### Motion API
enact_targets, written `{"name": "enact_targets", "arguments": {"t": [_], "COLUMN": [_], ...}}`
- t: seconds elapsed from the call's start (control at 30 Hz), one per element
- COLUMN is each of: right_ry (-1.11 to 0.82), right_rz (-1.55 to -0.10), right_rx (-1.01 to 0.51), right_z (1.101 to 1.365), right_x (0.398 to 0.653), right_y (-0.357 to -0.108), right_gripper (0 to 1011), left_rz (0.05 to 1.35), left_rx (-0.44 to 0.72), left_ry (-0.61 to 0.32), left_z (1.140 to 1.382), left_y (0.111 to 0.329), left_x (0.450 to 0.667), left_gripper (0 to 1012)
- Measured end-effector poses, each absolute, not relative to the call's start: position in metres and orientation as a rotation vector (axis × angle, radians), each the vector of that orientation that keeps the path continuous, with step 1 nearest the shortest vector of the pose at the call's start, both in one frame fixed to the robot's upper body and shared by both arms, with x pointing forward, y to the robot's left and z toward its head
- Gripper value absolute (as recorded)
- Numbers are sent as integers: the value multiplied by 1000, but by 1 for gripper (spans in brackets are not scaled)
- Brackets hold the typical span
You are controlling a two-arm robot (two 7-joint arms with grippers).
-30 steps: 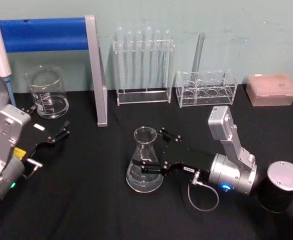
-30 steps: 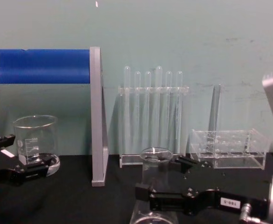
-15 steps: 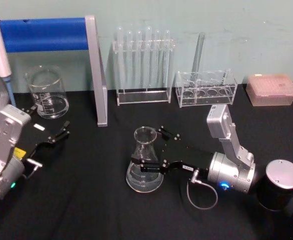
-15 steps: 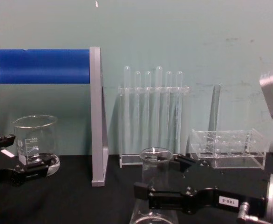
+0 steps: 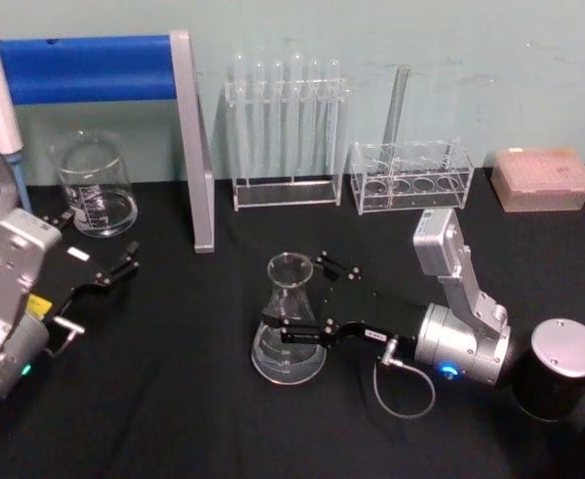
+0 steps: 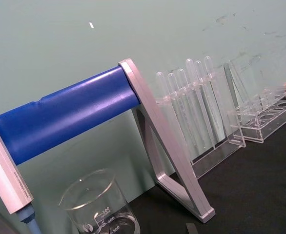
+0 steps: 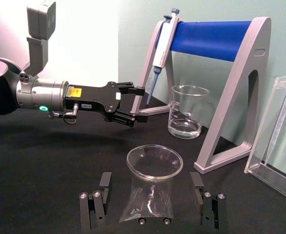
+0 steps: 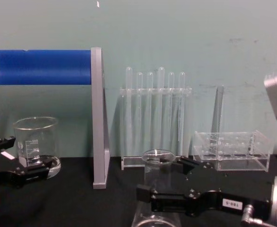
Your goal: Grasp the erlenmeyer flask with one hand, shake it three times, then place it back.
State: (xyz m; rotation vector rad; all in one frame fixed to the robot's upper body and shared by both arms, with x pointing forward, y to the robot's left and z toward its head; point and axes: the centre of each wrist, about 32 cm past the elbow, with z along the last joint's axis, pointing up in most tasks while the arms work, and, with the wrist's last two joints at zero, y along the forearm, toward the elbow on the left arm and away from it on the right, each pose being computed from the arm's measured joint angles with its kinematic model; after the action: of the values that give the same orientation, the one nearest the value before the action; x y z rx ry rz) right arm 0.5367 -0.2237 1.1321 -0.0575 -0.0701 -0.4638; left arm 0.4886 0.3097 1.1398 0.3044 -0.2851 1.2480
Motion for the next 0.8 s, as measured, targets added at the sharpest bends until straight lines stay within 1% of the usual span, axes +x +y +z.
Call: {"name": "enact_targets", "arguments": {"t": [0.13,0.27,0.4,0.47,0.5,0.57,0.63,0.67,0.7,0.73,0.8], "right_ry": [-70,-70,-70,-70,-70,-70,-70,-70,-70,-70,-70], "right_rz": [-464,-464,-465,-465,-465,-465,-465,-465,-465,-465,-465], "right_rx": [-57,-57,-56,-56,-56,-56,-56,-56,-56,-56,-56], "right_z": [1132,1132,1132,1132,1132,1132,1132,1132,1132,1132,1132], "right_x": [537,537,537,537,537,537,537,537,537,537,537], "right_y": [-224,-224,-224,-224,-224,-224,-224,-224,-224,-224,-224], "right_gripper": [1000,941,820,787,733,690,612,593,549,534,462], "left_rz": [1248,1248,1248,1248,1248,1248,1248,1248,1248,1248,1248], "left_rx": [305,304,304,304,304,304,304,304,304,304,304], "left_ry": [-285,-285,-285,-285,-285,-285,-285,-285,-285,-285,-285], "left_z": [1140,1140,1140,1140,1140,1140,1140,1140,1140,1140,1140], "left_y": [310,310,310,310,310,310,310,310,310,310,310], "left_x": [489,489,489,489,489,489,489,489,489,489,489], "left_gripper": [1001,1001,1001,1001,1001,1001,1001,1001,1001,1001,1001]}}
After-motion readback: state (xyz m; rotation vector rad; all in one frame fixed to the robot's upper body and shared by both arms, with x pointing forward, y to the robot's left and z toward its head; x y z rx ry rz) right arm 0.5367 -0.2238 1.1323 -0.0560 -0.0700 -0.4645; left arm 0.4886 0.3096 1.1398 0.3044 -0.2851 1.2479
